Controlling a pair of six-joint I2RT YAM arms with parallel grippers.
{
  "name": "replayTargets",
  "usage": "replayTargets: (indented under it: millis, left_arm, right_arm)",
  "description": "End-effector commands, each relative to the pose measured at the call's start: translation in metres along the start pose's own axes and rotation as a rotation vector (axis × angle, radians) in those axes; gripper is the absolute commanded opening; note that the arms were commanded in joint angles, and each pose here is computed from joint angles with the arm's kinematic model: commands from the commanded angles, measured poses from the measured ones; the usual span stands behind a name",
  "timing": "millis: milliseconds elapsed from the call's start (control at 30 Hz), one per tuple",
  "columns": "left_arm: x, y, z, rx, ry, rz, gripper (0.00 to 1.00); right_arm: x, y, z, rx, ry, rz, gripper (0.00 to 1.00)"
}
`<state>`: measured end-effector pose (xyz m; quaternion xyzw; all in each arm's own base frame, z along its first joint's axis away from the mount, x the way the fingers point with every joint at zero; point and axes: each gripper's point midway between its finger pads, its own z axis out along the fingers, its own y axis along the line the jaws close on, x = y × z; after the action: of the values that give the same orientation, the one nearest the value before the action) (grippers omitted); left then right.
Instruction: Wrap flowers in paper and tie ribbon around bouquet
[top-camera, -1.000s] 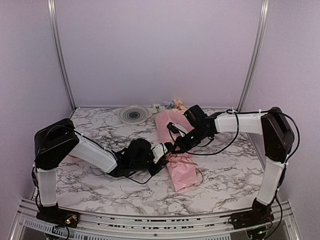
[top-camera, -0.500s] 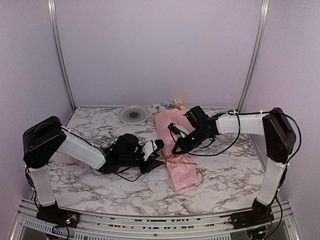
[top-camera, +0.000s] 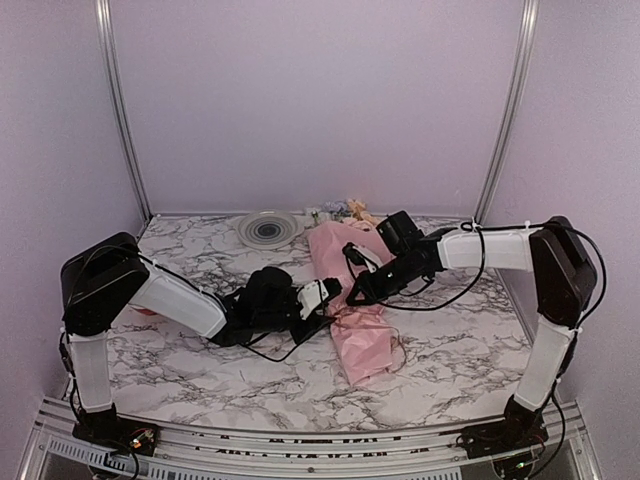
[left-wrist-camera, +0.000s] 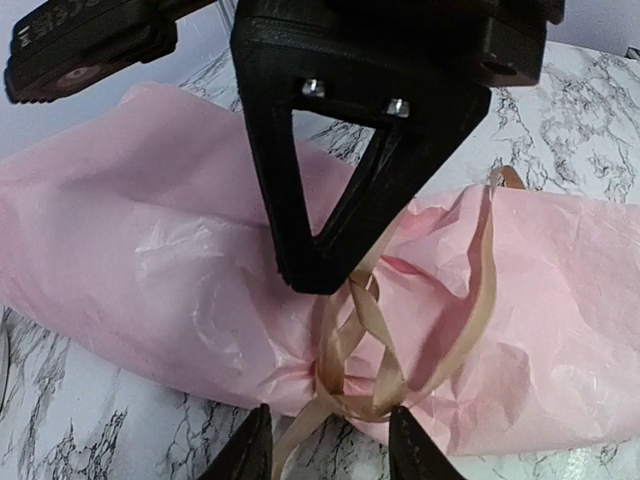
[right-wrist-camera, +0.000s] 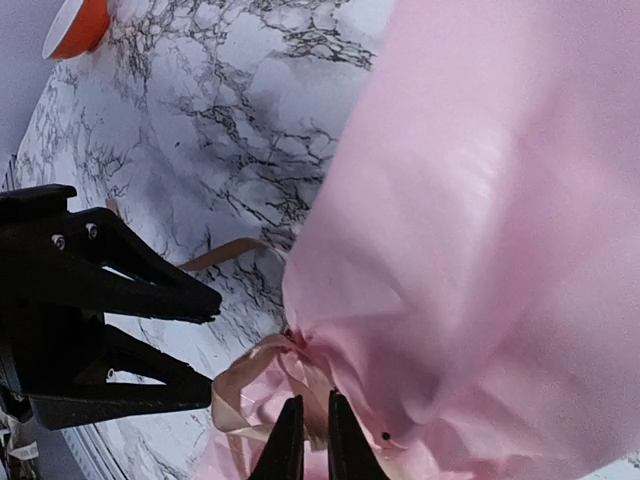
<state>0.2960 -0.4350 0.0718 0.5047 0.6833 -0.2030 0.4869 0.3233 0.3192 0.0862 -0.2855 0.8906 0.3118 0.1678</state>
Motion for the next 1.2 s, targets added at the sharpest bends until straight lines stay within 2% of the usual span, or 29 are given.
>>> replayTargets:
  millis: [0,67,267,400,533,600,767,900,1067,1100,1133,1167]
  left_arm:
    - [-0.013,0.005,0.001,-0.02,-0.031,-0.017,0.4]
    - [-0.011,0.007,-0.004,-0.027,-0.026,-0.05,0.4]
    - [0.003,0.021,-0.027,-0.055,0.044,-0.168,0.5]
    - [0.028,0.026,-0.041,-0.082,0.219,-0.232,0.54]
    - [0.076,0.014,-0.053,-0.061,0.471,-0.264,0.56]
    - [0.089,0.012,-0.054,-0.068,0.525,-0.283,0.56]
    - [0.087,-0.004,-0.051,0.003,0.504,-0.318,0.56]
    - [0.094,-0.002,-0.037,-0.034,0.525,-0.274,0.56]
    - [0.095,0.002,-0.029,-0.079,0.531,-0.249,0.52]
    - [0.096,0.001,-0.029,-0.08,0.532,-0.241,0.48]
    - [0.097,0.0,-0.029,-0.079,0.535,-0.236,0.36]
    - [0.099,-0.001,-0.028,-0.078,0.539,-0.233,0.29]
  right_arm:
    - [-0.023,-0.012,-0.034,0.038,-0.122,0.073,0.15]
    - [-0.019,-0.023,-0.043,0.07,-0.137,0.103,0.22]
    - [0.001,-0.026,-0.06,0.109,-0.105,0.087,0.3]
    - [0.019,-0.021,-0.07,0.116,-0.072,0.087,0.36]
    - [0.038,-0.006,-0.085,0.08,-0.066,0.082,0.47]
    - [0.056,-0.004,-0.087,0.077,-0.038,0.116,0.49]
    - [0.094,-0.005,-0.088,0.083,0.008,0.192,0.5]
    - [0.106,-0.011,-0.083,0.102,-0.007,0.217,0.5]
    - [0.1,-0.011,-0.061,0.1,-0.058,0.164,0.49]
    - [0.1,-0.014,-0.056,0.109,-0.064,0.156,0.5]
    - [0.098,-0.018,-0.054,0.126,-0.073,0.153,0.5]
    - [0.094,-0.021,-0.052,0.139,-0.09,0.147,0.5]
